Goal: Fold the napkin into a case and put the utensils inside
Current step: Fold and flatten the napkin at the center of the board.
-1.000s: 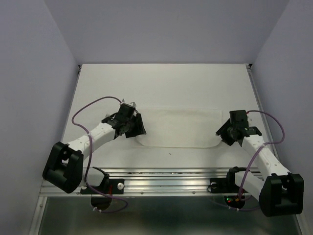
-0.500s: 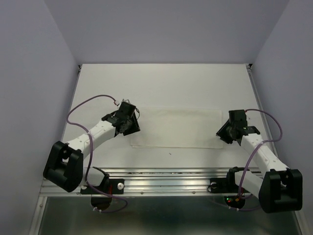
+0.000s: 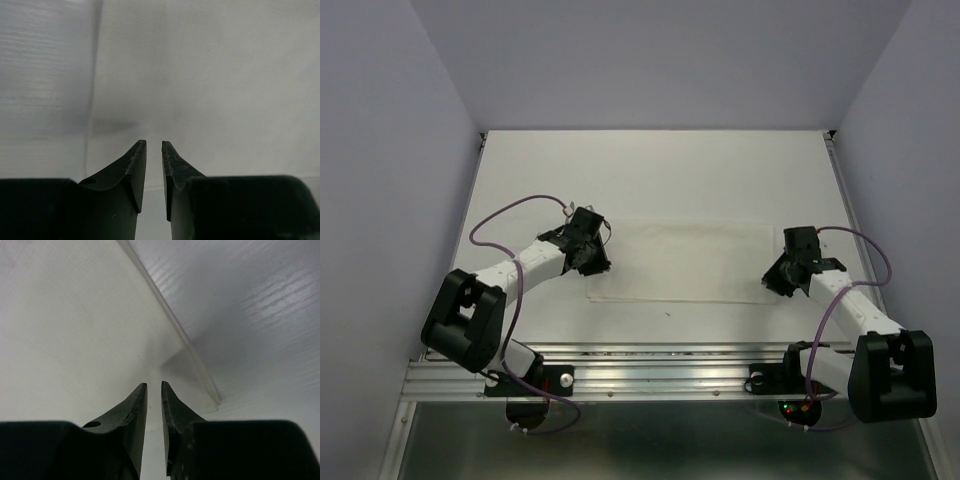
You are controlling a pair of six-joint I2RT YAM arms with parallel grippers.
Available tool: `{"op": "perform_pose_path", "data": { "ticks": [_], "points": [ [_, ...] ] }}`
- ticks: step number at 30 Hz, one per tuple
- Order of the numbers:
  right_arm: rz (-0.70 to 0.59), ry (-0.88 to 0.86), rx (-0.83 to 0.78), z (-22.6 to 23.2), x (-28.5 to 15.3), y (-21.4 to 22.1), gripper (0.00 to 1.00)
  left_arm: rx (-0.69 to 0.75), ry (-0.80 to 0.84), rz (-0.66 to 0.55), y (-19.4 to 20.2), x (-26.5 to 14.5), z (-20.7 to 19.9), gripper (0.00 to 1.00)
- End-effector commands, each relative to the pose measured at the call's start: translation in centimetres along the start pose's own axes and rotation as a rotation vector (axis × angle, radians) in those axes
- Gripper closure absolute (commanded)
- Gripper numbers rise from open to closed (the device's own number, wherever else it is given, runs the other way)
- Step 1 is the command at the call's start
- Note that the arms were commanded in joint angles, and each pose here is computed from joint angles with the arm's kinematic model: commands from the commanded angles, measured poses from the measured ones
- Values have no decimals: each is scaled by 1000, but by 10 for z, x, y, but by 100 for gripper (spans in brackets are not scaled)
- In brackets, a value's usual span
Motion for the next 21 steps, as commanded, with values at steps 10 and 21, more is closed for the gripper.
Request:
{"op": "perform_pose_path", "data": {
  "ticks": [10, 21],
  "points": [
    [-47, 120, 10, -12, 22, -12, 72, 23, 22, 83, 18, 18, -2, 68],
    [-176, 34, -2, 3, -4, -38, 52, 12, 42, -1, 0, 1, -8, 63]
  ]
}}
Point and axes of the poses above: each gripper's point midway between its finger pads, its own x axis out along the fingers, its own z axis along the line the jaws close on, y = z × x, the point moved 3 cm from there along -x, back along the fingers
